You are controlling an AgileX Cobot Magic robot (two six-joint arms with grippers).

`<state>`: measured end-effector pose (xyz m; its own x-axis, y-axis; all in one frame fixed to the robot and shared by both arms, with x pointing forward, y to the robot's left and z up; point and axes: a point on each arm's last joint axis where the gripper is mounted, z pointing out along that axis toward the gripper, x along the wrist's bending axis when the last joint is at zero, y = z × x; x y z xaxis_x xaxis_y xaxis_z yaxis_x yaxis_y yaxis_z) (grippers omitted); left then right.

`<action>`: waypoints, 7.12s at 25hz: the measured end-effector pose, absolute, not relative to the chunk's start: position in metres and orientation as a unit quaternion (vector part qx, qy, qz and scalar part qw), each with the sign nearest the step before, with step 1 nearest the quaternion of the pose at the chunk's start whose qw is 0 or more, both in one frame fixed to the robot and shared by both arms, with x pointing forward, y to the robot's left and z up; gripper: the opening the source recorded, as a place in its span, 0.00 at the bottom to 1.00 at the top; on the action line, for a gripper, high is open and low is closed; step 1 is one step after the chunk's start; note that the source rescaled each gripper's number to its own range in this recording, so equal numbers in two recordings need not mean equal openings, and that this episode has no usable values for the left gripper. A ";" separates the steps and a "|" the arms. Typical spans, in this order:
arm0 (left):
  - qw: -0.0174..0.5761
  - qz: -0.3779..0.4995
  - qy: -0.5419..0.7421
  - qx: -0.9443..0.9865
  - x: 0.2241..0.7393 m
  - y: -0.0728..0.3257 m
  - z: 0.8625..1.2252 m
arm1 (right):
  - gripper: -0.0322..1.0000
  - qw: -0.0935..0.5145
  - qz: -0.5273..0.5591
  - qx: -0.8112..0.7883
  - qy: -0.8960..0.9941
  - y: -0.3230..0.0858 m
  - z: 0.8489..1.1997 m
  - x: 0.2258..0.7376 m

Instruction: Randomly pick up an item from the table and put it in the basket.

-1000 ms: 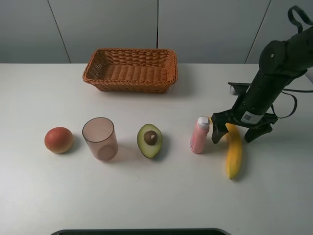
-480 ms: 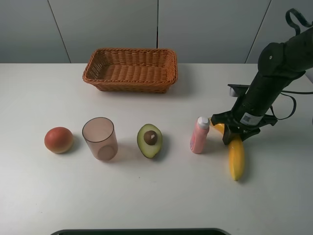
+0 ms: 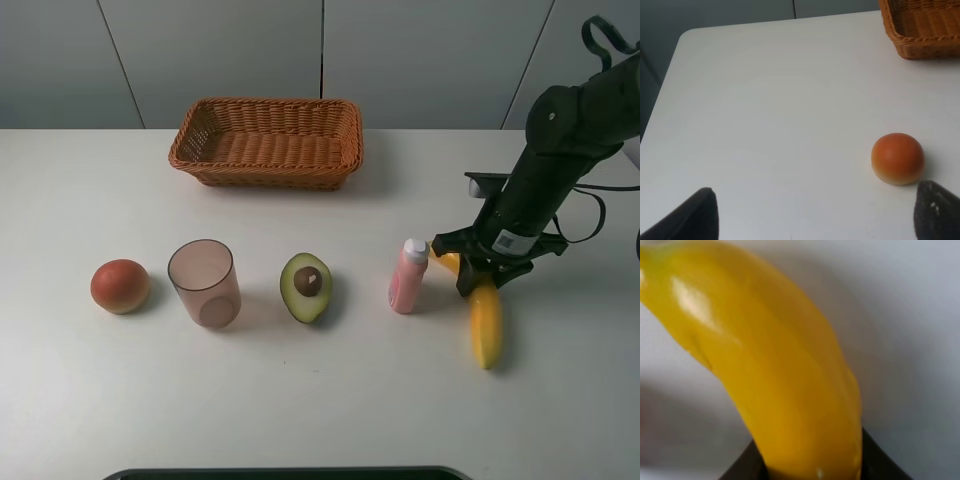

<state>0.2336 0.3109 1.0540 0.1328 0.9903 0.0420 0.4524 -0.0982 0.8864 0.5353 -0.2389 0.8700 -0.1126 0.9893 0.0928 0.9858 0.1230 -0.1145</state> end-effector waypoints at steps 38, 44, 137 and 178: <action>0.379 0.355 0.555 0.650 0.234 0.311 1.054 | 0.04 -0.350 -0.274 -0.053 -0.894 -0.037 1.005 0.680; 0.379 0.355 0.555 0.650 0.234 0.311 1.054 | 0.04 -0.306 -0.289 -0.090 -0.903 -0.023 0.957 0.694; 0.378 0.356 0.553 0.651 0.234 0.311 1.054 | 1.00 -0.345 -0.349 -0.588 -0.642 -0.288 1.070 0.247; 0.378 0.355 0.554 0.651 0.234 0.311 1.054 | 1.00 -0.373 -0.353 -0.609 -0.605 -0.292 1.053 0.231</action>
<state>0.2336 0.3109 1.0540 0.1335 0.9901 0.0434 0.4522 -0.0998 0.8863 0.2312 -0.2921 1.0532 0.0189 0.9996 -0.0218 0.4734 0.0103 0.8808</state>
